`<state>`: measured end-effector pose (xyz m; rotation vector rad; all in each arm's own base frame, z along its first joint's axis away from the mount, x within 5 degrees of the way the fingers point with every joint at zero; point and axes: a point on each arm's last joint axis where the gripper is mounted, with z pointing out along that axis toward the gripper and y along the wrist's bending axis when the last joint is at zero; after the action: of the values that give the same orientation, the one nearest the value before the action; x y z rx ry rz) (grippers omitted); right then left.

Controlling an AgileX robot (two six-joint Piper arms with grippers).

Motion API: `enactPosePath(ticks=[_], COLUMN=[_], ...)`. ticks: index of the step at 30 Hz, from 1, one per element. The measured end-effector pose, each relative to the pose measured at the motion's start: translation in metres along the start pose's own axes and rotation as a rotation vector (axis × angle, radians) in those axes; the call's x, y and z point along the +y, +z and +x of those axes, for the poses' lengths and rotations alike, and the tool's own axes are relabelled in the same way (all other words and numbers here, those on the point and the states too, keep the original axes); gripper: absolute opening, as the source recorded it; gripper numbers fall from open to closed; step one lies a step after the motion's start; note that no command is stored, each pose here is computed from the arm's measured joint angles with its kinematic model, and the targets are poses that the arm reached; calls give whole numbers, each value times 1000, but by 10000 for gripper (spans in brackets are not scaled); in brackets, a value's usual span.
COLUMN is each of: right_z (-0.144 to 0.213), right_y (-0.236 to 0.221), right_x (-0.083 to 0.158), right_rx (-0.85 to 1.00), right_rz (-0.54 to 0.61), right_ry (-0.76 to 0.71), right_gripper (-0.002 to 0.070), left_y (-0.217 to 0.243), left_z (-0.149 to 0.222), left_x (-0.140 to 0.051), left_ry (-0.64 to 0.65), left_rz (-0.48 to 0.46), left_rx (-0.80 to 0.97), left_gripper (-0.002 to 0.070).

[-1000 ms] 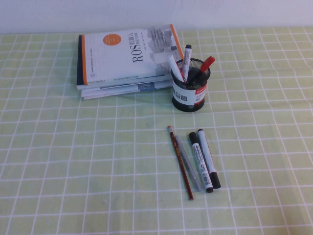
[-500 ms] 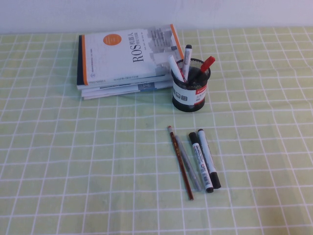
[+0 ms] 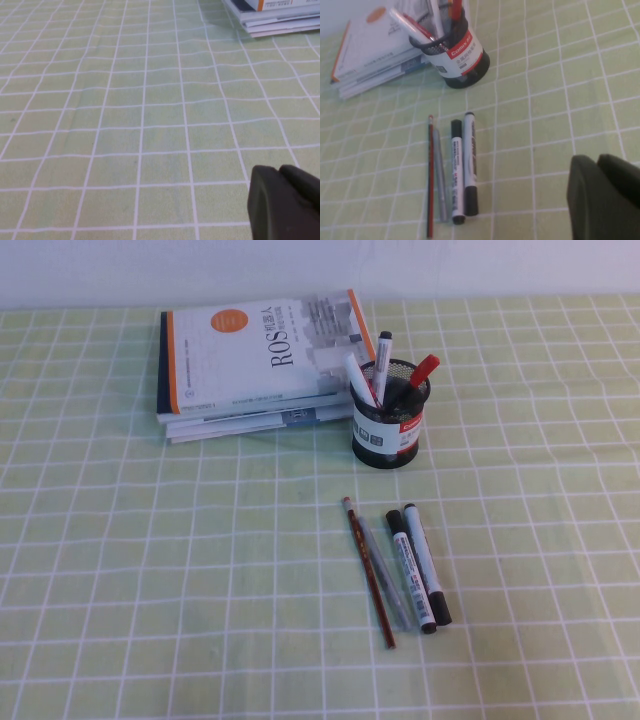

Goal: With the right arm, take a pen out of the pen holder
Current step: 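Take a marker out of the pen holder and lay it on the table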

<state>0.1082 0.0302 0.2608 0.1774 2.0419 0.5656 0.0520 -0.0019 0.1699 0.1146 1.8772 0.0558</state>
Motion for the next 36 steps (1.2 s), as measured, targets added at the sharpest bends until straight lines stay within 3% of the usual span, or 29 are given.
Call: enactPosePath(ticks=[8, 18, 22, 25, 31, 36], right_z=[-31, -26, -21, -18, -13, -5], right_y=[42, 111, 133, 149, 181, 206], right_x=[6, 51, 64, 66, 76, 77], right_rx=[90, 87, -2, -86, -305, -451], right_rz=[11, -59, -58, -66, -221, -302], right_ry=[-90, -280, -300, -289, -292, -279], right_gripper=[-13, 1, 67, 153, 347, 382], left_y=[0, 0, 0, 0, 0, 0], left_z=[0, 0, 0, 0, 0, 0], left_x=[0, 0, 0, 0, 0, 0], left_ry=[0, 0, 0, 0, 0, 0], left_rz=[0, 0, 0, 0, 0, 0], left_rx=[0, 0, 0, 0, 0, 0], left_gripper=[-5, -5, -5, -5, -5, -5])
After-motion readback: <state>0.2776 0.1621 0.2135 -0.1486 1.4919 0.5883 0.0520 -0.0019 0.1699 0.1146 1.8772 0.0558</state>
